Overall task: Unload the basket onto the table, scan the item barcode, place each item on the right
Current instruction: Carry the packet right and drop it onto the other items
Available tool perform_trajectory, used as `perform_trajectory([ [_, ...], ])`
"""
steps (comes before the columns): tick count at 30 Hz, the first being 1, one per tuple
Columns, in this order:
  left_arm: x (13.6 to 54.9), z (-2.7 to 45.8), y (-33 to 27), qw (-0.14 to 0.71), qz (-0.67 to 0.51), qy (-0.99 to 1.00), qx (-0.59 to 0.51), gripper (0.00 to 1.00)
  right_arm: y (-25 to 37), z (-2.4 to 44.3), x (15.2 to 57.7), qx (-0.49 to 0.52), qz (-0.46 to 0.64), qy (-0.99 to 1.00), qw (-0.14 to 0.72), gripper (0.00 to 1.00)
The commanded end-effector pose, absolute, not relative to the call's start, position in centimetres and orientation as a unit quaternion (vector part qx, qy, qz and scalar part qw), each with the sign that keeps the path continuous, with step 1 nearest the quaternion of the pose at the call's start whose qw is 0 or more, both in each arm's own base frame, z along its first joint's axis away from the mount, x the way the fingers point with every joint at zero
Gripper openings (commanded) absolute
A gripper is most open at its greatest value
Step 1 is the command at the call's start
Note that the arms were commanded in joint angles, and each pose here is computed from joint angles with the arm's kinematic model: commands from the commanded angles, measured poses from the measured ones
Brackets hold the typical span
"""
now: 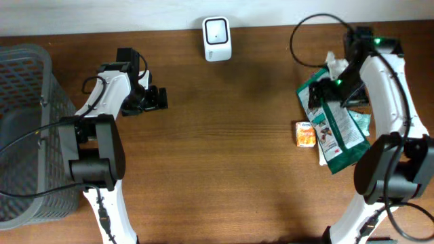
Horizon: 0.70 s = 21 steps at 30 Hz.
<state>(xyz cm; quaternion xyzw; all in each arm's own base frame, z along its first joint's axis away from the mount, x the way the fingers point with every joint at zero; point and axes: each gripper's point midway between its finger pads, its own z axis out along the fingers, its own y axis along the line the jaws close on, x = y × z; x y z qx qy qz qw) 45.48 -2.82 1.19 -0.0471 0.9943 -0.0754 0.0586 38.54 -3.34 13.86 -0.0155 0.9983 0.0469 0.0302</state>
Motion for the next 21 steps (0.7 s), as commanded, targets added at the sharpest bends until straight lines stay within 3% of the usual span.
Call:
perform_trajectory([
  [1,46.3,3.2,-2.6,0.085,-0.075,0.993,-0.042,0.99,-2.0,23.1,38.9,-0.028,0.066,0.987,0.145,0.98],
  [7,46.3,3.2,-2.6,0.085,-0.075,0.993,-0.042,0.99,-0.1,35.9,31.0,-0.050,0.055,0.950,0.303,0.98],
  [9,46.3,3.2,-2.6,0.085,-0.075,0.993,-0.042,0.99,0.2,38.1,28.4,-0.054,0.049,0.938,0.338,0.98],
  [15,46.3,3.2,-2.6,0.085,-0.075,0.993,-0.042,0.99,0.9,40.6,22.2,-0.057,0.043,0.925,0.374,0.98],
  [21,46.3,3.2,-2.6,0.085,-0.075,0.993,-0.042,0.99,1.0,40.6,21.9,-0.057,0.043,0.925,0.373,0.98],
])
